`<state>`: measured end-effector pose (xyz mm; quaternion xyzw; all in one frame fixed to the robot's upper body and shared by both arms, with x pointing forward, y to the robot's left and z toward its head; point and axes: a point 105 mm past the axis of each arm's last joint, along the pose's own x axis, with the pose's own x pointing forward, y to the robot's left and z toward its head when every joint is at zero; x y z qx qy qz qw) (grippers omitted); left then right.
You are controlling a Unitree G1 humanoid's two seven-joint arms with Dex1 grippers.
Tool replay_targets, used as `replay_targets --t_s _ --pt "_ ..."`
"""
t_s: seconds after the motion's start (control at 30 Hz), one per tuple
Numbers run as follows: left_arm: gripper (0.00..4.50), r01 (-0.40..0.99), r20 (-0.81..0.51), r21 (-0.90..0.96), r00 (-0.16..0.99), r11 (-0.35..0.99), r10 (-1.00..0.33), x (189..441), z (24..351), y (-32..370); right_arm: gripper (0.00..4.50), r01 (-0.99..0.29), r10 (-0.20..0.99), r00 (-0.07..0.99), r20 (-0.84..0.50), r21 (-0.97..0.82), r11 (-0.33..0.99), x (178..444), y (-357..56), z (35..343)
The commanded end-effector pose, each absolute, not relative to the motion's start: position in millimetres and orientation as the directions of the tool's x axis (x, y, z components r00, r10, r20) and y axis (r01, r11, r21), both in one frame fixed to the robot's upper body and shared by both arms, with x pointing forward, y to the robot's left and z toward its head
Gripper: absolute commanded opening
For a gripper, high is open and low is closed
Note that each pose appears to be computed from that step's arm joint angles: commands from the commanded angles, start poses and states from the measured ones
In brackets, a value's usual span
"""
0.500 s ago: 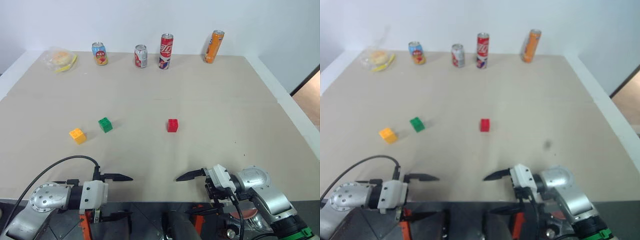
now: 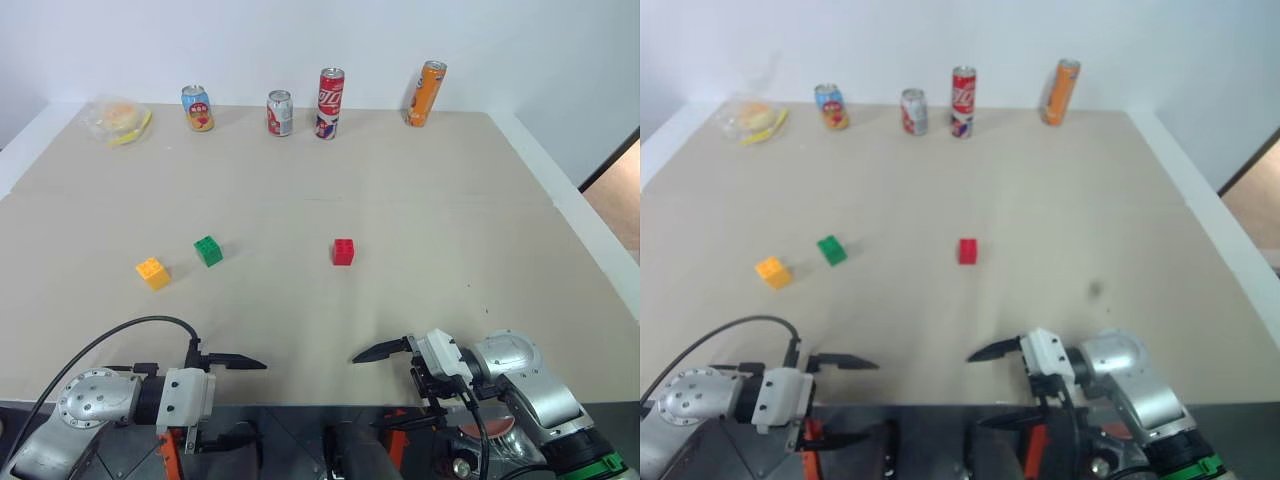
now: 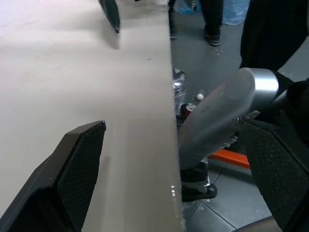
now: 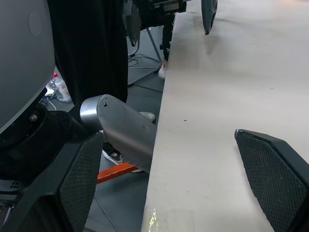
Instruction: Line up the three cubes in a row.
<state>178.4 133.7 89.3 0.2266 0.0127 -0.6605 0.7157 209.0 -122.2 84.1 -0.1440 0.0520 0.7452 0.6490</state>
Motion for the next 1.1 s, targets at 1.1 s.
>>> replay_targets --t_s 1.1 --pt "4.47 0.843 0.178 0.211 0.464 0.494 -0.868 266.2 199.2 115.7 4.5 -0.967 0.902 0.226 -0.368 -0.198 0.162 396.5 -96.0 165.6"
